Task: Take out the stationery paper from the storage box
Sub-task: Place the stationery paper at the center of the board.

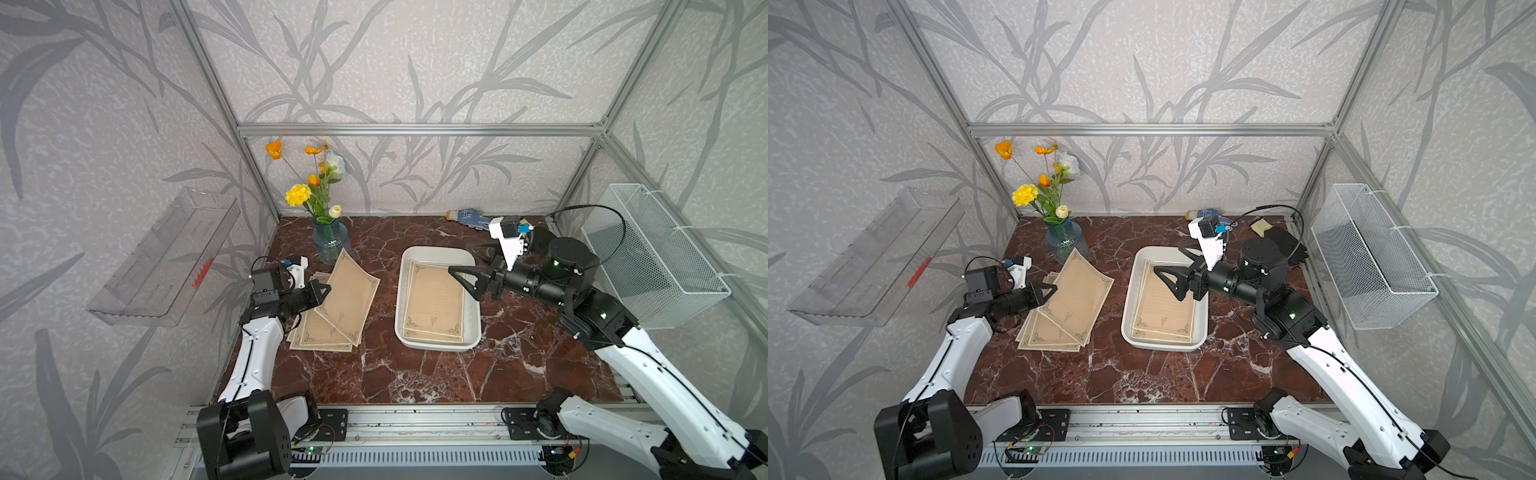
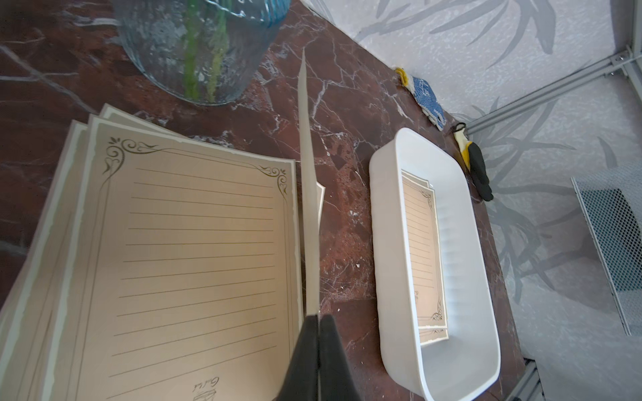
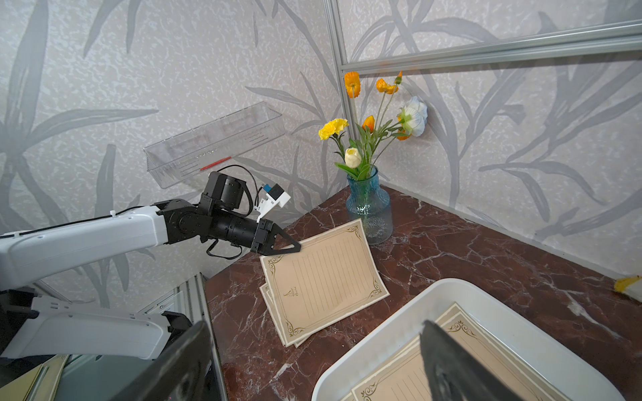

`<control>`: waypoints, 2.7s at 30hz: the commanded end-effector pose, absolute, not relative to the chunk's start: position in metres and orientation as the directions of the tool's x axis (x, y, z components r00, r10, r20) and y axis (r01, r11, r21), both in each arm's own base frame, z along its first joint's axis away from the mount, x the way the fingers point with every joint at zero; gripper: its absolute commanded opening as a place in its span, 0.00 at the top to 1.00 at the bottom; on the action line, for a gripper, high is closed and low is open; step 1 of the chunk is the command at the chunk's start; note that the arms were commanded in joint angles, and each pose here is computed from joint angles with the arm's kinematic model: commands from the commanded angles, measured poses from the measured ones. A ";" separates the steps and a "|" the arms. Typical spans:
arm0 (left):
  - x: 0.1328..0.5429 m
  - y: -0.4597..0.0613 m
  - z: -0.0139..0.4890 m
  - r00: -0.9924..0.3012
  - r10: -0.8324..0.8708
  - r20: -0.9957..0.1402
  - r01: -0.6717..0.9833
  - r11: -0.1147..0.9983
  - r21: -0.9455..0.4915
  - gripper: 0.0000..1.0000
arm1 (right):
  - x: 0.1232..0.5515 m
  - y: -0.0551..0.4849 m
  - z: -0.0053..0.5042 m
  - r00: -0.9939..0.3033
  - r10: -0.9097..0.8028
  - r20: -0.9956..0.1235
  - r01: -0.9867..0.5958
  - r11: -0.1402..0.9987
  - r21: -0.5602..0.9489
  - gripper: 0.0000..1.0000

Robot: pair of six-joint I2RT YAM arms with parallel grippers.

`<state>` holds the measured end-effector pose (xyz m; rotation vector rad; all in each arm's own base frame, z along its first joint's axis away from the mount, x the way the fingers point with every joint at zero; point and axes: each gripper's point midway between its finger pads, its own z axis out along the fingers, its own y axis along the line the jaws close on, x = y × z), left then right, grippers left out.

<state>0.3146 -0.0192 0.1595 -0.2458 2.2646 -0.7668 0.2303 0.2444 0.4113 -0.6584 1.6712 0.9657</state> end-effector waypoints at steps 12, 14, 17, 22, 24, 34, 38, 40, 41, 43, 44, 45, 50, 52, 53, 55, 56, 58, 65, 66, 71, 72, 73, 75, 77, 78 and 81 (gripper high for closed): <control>0.295 0.019 0.093 -0.709 -0.582 -0.399 -0.348 0.780 -0.520 1.00 | 0.237 0.239 0.410 -0.284 0.029 -0.958 -0.787 0.564 0.251 0.07; 0.293 0.025 0.085 -0.693 -0.610 -0.385 -0.397 0.768 -0.502 1.00 | 0.237 0.238 0.409 -0.283 0.027 -0.959 -0.785 0.568 0.247 0.07; 0.293 0.027 0.081 -0.685 -0.620 -0.381 -0.411 0.762 -0.500 1.00 | 0.238 0.237 0.406 -0.284 0.021 -0.959 -0.781 0.575 0.244 0.07; 0.289 0.034 0.071 -0.671 -0.648 -0.361 -0.468 0.747 -0.473 1.00 | 0.241 0.238 0.402 -0.287 0.015 -0.958 -0.777 0.581 0.242 0.07; 0.288 0.035 0.068 -0.667 -0.655 -0.354 -0.483 0.743 -0.464 1.00 | 0.242 0.238 0.401 -0.289 0.014 -0.957 -0.775 0.584 0.242 0.07; 0.286 0.044 0.057 -0.655 -0.680 -0.329 -0.540 0.726 -0.425 1.00 | 0.244 0.239 0.396 -0.300 0.008 -0.954 -0.768 0.591 0.247 0.07; 0.288 0.048 0.054 -0.688 -0.650 -0.323 -0.531 0.754 -0.388 0.91 | 0.243 0.239 0.397 -0.301 0.012 -0.954 -0.769 0.589 0.250 0.07; 0.287 0.052 0.050 -0.702 -0.645 -0.302 -0.544 0.759 -0.359 0.76 | 0.244 0.238 0.396 -0.301 0.011 -0.953 -0.768 0.590 0.250 0.07; 0.287 0.053 0.048 -0.705 -0.646 -0.292 -0.547 0.758 -0.355 0.71 | 0.244 0.238 0.396 -0.304 0.011 -0.953 -0.767 0.591 0.251 0.07; 0.287 0.054 0.044 -0.711 -0.655 -0.256 -0.561 0.748 -0.356 0.59 | 0.244 0.237 0.394 -0.309 0.012 -0.951 -0.760 0.598 0.254 0.07; 0.286 0.054 0.042 -0.712 -0.660 -0.240 -0.570 0.742 -0.353 0.54 | 0.245 0.236 0.393 -0.310 0.013 -0.951 -0.756 0.602 0.255 0.07; 0.286 0.055 0.040 -0.712 -0.665 -0.226 -0.577 0.738 -0.350 0.51 | 0.245 0.235 0.391 -0.315 0.012 -0.949 -0.752 0.607 0.257 0.07; 0.280 0.065 0.043 -0.696 -0.677 -0.240 -0.608 0.733 -0.304 0.41 | 0.248 0.230 0.377 -0.367 -0.021 -0.930 -0.715 0.645 0.268 0.07; 0.275 0.074 0.050 -0.672 -0.683 -0.286 -0.628 0.731 -0.268 0.30 | 0.251 0.226 0.366 -0.406 -0.045 -0.913 -0.684 0.678 0.270 0.07; 0.274 0.078 0.055 -0.660 -0.682 -0.316 -0.633 0.731 -0.254 0.28 | 0.253 0.223 0.359 -0.428 -0.058 -0.902 -0.663 0.698 0.271 0.08; 0.272 0.087 0.071 -0.622 -0.676 -0.395 -0.640 0.730 -0.242 0.25 | 0.258 0.215 0.341 -0.481 -0.089 -0.872 -0.609 0.750 0.260 0.08; 0.274 0.088 0.079 -0.612 -0.663 -0.431 -0.625 0.739 -0.251 0.23 | 0.260 0.210 0.334 -0.502 -0.101 -0.859 -0.584 0.772 0.251 0.08; 0.278 0.091 0.102 -0.565 -0.643 -0.517 -0.603 0.750 -0.273 0.22 | 0.262 0.199 0.316 -0.548 -0.120 -0.828 -0.526 0.819 0.230 0.09; 0.304 0.064 0.189 -0.533 -0.430 -0.729 -0.392 0.889 -0.237 0.24 | 0.263 0.171 0.272 -0.661 -0.104 -0.743 -0.365 0.910 0.197 0.14; 0.309 0.054 0.199 -0.548 -0.371 -0.750 -0.347 0.916 -0.199 0.24 | 0.264 0.168 0.265 -0.682 -0.097 -0.725 -0.336 0.922 0.194 0.15; 0.332 -0.006 0.227 -0.598 -0.171 -0.783 -0.122 0.985 -0.122 0.28 | 0.270 0.161 0.238 -0.747 -0.057 -0.662 -0.233 0.955 0.181 0.15; 0.336 -0.020 0.231 -0.608 -0.135 -0.783 -0.070 0.991 -0.117 0.29 | 0.272 0.161 0.233 -0.757 -0.046 -0.652 -0.215 0.959 0.183 0.15; 0.340 -0.033 0.233 -0.618 -0.102 -0.780 -0.027 0.994 -0.109 0.30 | 0.274 0.162 0.229 -0.765 -0.038 -0.643 -0.204 0.961 0.185 0.15; 0.347 -0.055 0.235 -0.635 -0.053 -0.771 0.042 0.994 -0.103 0.31 | 0.278 0.163 0.218 -0.780 -0.028 -0.625 -0.179 0.967 0.180 0.15; 0.352 -0.077 0.235 -0.656 -0.011 -0.755 0.111 0.988 -0.110 0.31 | 0.282 0.162 0.209 -0.792 -0.019 -0.611 -0.155 0.973 0.170 0.15; 0.354 -0.092 0.234 -0.667 0.023 -0.745 0.163 0.980 -0.116 0.31 | 0.284 0.163 0.205 -0.797 -0.013 -0.604 -0.143 0.975 0.169 0.17; 0.357 -0.131 0.229 -0.672 0.125 -0.729 0.300 0.947 -0.114 0.31 | 0.289 0.168 0.192 -0.807 0.012 -0.591 -0.123 0.975 0.187 0.24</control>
